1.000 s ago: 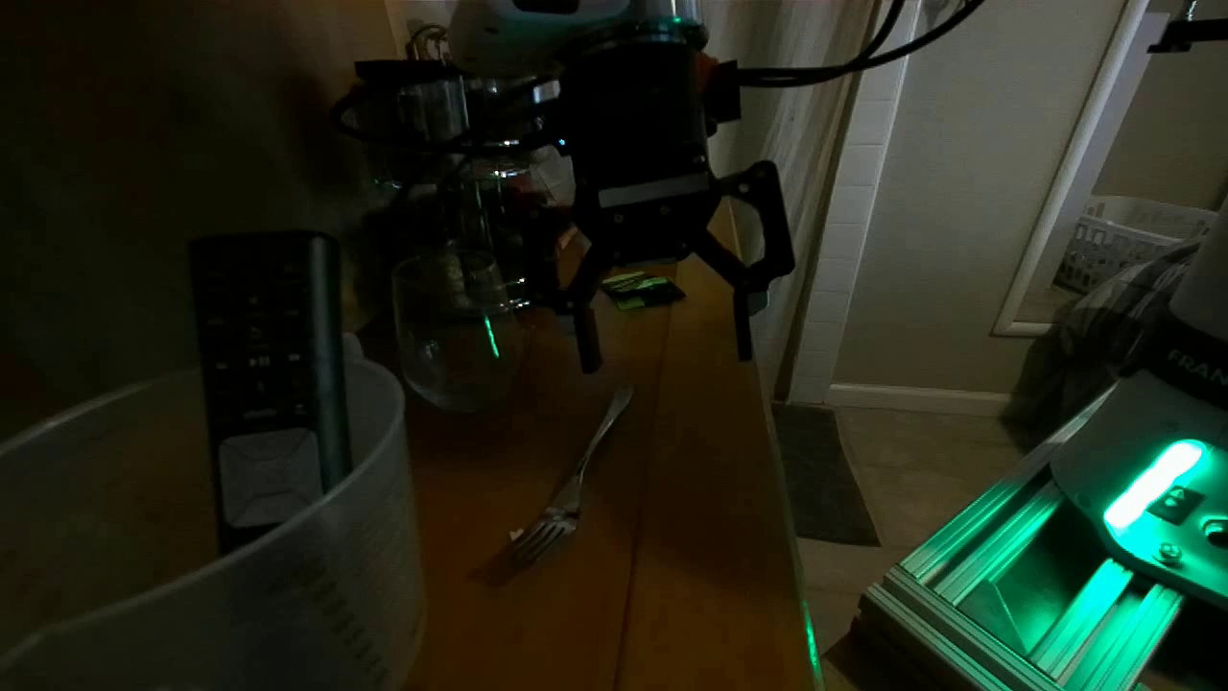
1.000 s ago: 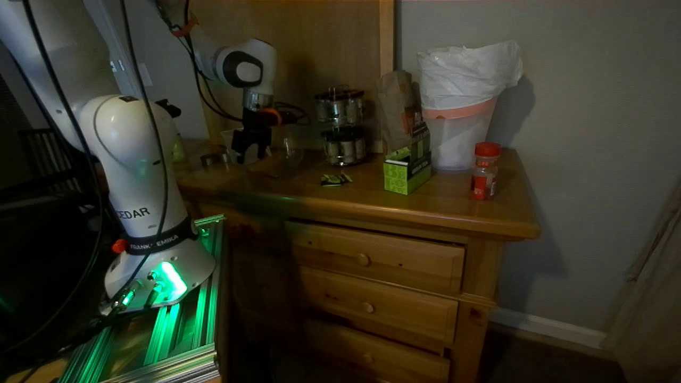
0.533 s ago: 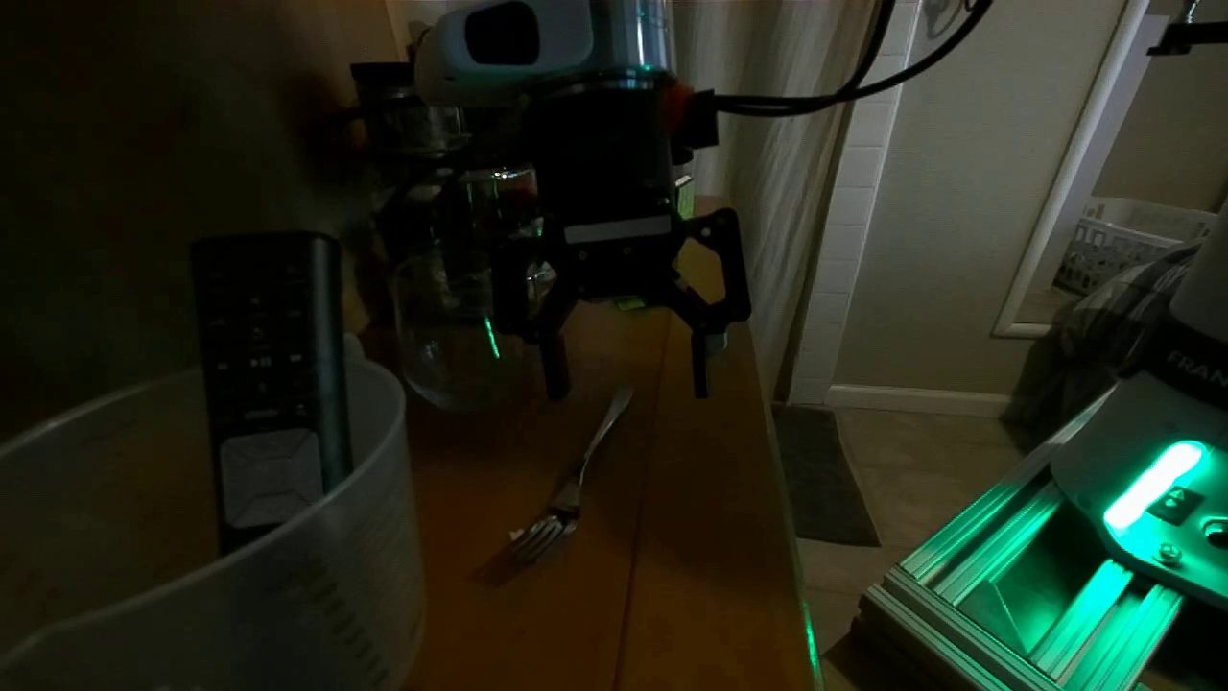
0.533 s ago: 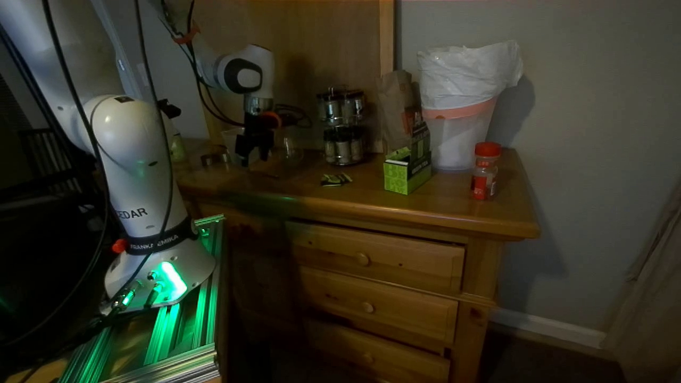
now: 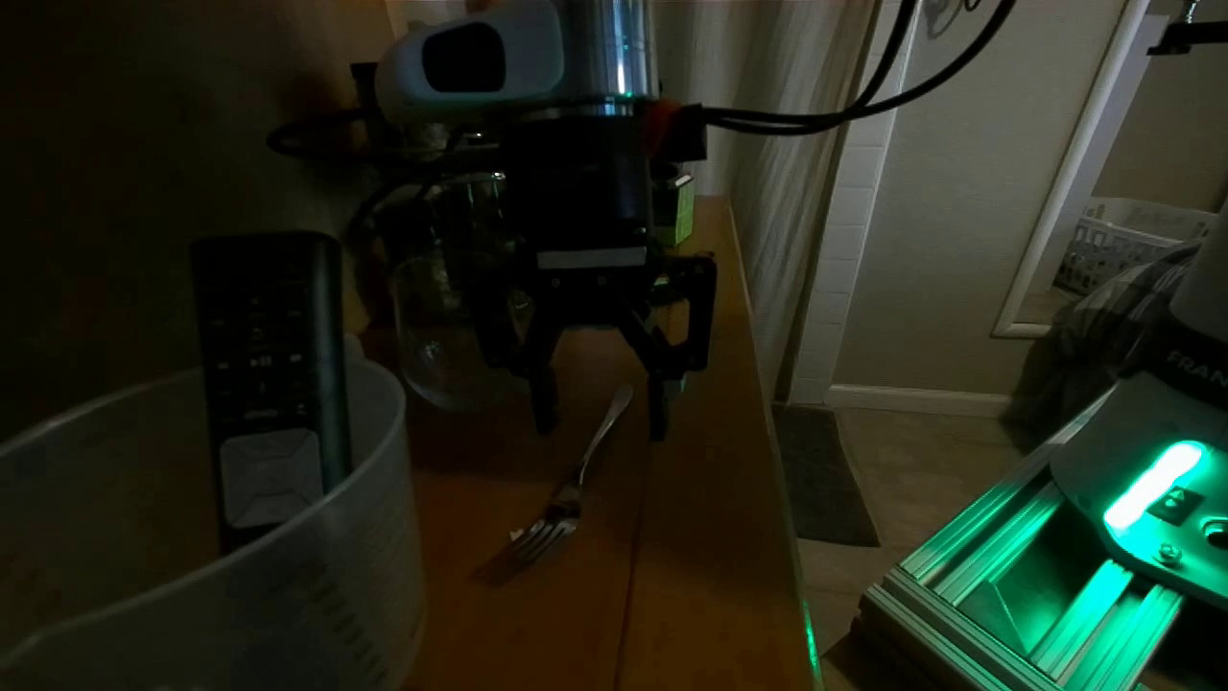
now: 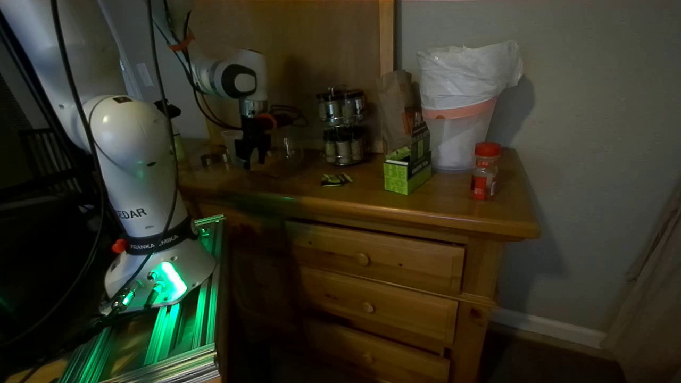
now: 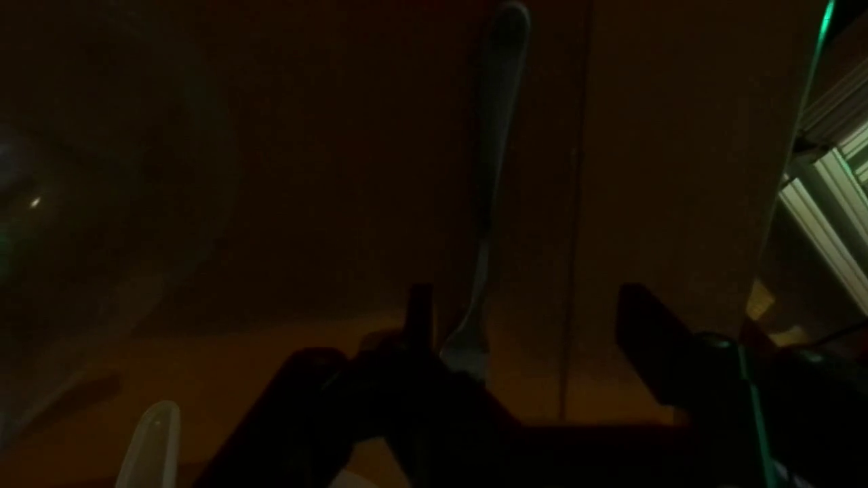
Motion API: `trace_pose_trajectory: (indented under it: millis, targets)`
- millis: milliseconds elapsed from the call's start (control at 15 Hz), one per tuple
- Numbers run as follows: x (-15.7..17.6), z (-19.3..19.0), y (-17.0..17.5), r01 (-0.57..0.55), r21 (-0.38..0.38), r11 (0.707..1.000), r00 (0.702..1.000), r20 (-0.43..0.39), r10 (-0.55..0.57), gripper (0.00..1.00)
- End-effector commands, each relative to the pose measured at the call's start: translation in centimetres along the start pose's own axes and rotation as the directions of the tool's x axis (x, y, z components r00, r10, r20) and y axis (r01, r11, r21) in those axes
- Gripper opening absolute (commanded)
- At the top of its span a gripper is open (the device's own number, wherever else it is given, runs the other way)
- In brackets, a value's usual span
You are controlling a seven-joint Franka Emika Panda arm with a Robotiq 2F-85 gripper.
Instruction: Put the silver fork in the clear jug.
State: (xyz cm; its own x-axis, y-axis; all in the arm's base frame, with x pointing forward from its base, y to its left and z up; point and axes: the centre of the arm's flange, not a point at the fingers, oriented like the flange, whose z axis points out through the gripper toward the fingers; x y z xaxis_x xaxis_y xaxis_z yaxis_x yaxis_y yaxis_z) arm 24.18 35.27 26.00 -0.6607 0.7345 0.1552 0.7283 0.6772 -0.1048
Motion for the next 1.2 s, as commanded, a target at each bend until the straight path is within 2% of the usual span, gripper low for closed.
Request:
trace_pose_trajectory:
  millis: [0,133,400,467,733,1133]
  targets:
    - [0.4,1.2,0.6,-0.017,-0.026,1.0,0.999,0.035,0.018,0.54]
    - [0.5,1.8,0.6,-0.024,-0.032,0.999,0.999,0.046,0.025,0.36]
    - [0.7,2.9,0.7,-0.037,-0.038,0.999,0.997,0.06,0.039,0.2]
    - [0.7,3.1,0.8,-0.038,-0.039,0.999,0.997,0.063,0.041,0.02]
    - [1.3,2.1,-0.2,-0.027,-0.07,0.997,0.997,0.065,0.031,0.02]
    - [3.4,-1.1,-5.3,0.048,-0.17,0.984,0.999,0.009,-0.048,0.02]
